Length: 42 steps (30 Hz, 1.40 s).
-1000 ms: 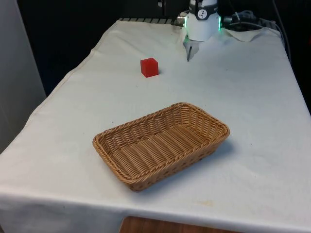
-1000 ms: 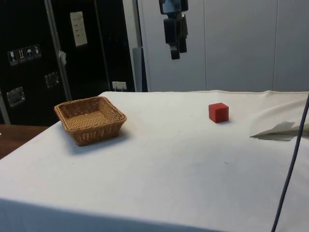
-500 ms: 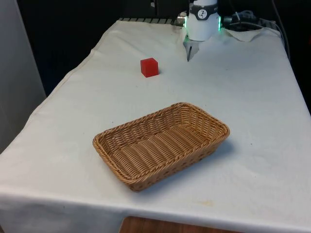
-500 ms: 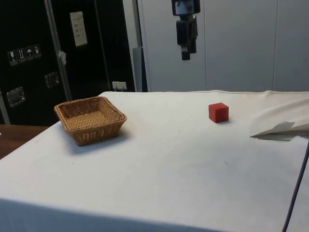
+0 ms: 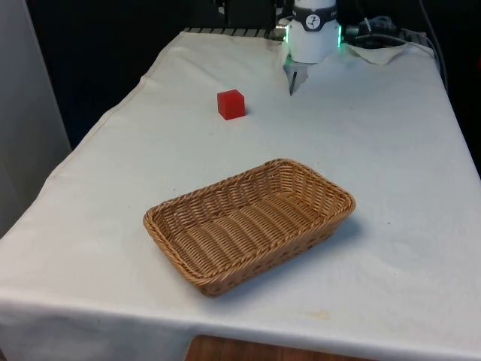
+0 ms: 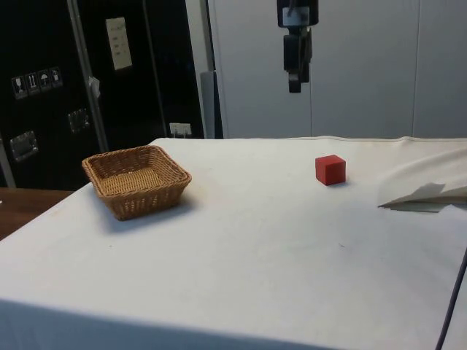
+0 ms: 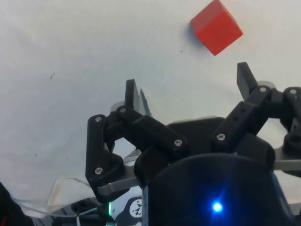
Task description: Pick up the cube and place it into the basket.
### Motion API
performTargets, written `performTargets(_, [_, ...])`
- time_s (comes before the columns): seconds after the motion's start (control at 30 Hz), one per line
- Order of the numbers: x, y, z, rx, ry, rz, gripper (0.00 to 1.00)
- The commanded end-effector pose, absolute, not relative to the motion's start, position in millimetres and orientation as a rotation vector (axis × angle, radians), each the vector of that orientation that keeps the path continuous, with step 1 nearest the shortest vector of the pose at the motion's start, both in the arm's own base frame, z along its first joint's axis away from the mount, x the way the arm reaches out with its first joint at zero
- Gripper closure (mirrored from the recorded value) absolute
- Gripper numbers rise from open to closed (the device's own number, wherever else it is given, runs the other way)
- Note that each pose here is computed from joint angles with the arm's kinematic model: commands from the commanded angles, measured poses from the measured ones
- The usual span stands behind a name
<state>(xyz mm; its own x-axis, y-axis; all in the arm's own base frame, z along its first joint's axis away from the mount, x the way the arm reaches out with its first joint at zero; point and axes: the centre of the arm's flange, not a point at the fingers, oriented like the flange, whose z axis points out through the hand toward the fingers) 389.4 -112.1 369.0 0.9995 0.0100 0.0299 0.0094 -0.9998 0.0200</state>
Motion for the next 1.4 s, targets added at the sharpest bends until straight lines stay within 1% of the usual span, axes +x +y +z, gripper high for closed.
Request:
performTargets(0.0, [386,-114,369,3.114,0.018,0.07,0.0])
performTargets(0.2, [374,-126,357,3.117,0.013,0.096,0.0])
performTargets(0.23, [380,-122,359,3.124,0.011,0.072,0.0])
performTargets(0.3, [371,-129,353,3.117,0.013,0.104,0.0])
performTargets(0.43, [363,-135,345,3.121,0.01,0.116,0.0])
performTargets(0.47, [366,-133,345,3.128,0.007,0.094,0.0])
performTargets(0.5, [359,-137,341,3.124,0.01,0.125,0.0])
performTargets(0.7, [346,-145,325,3.13,0.006,0.149,0.0])
performTargets(0.8, [346,-144,323,3.139,0.004,0.136,0.0])
performTargets(1.03, [332,-154,307,3.134,-0.01,0.173,0.0])
performTargets(1.37, [326,-156,294,3.146,-0.034,0.192,0.0])
